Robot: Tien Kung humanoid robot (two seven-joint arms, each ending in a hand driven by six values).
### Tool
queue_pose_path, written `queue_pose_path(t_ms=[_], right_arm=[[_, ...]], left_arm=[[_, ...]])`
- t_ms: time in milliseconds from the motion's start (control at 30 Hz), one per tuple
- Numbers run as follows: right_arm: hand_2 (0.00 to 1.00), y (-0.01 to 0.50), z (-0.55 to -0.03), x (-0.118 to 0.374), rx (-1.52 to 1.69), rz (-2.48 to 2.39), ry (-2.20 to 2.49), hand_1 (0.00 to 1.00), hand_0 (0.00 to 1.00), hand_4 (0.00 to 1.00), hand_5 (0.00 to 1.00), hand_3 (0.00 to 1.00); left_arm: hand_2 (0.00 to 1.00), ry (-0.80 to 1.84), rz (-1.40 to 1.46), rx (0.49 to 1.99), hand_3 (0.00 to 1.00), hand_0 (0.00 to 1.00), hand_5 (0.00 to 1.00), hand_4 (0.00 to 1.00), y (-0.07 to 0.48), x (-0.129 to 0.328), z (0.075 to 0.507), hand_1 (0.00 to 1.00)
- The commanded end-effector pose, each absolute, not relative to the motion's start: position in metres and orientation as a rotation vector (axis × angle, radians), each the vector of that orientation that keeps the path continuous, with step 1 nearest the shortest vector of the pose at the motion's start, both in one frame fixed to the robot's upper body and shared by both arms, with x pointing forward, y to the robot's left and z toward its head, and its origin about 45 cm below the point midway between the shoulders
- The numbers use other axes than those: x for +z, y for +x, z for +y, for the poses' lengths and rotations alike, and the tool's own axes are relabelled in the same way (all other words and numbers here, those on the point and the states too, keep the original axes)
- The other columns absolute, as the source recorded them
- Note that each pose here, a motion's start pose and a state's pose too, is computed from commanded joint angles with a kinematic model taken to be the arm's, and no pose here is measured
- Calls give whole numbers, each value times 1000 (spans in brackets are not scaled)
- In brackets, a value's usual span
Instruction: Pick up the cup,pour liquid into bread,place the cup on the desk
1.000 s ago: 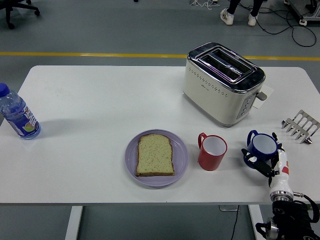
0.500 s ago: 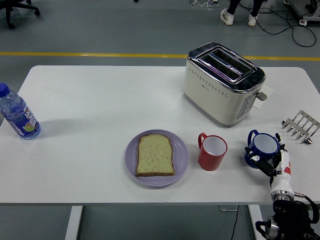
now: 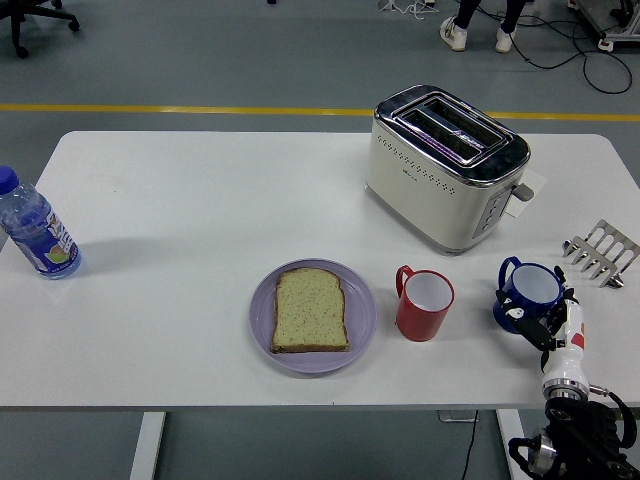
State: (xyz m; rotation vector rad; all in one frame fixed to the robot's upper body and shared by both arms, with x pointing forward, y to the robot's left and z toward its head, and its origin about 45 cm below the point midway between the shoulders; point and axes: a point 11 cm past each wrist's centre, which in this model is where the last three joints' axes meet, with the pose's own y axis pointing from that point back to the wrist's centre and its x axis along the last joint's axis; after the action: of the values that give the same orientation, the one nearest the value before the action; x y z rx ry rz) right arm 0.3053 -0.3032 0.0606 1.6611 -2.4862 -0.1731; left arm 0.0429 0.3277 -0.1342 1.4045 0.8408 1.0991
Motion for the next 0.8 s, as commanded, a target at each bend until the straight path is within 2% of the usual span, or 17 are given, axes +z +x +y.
queue_pose_path(t_ms=[67,100,267,300,800], right_arm=[[758,305,-304,60,-180,-2498,1657,634,670,870,96,875],[663,305,-304,60,-183,-2505,1655,568,570,832,98,824],[663,305,-305,62,-179,-2524,1651,568,570,832,98,824],[621,305,-305,62,-175,-2530,1650,546,542,815,92,795],[606,309,-308,75,-145,-2593,1651,534,528,818,96,781]], left_arm=[[657,1404,841,1100,553,635,834,324,43,-134,328,646],[657,1404,841,1101,553,635,834,324,43,-134,328,645],[657,1404,841,1101,553,635,834,324,43,-134,328,645],[657,1403,841,1101,553,635,834,324,43,-134,328,646],[657,1402,841,1105,553,635,834,324,45,-134,328,646]])
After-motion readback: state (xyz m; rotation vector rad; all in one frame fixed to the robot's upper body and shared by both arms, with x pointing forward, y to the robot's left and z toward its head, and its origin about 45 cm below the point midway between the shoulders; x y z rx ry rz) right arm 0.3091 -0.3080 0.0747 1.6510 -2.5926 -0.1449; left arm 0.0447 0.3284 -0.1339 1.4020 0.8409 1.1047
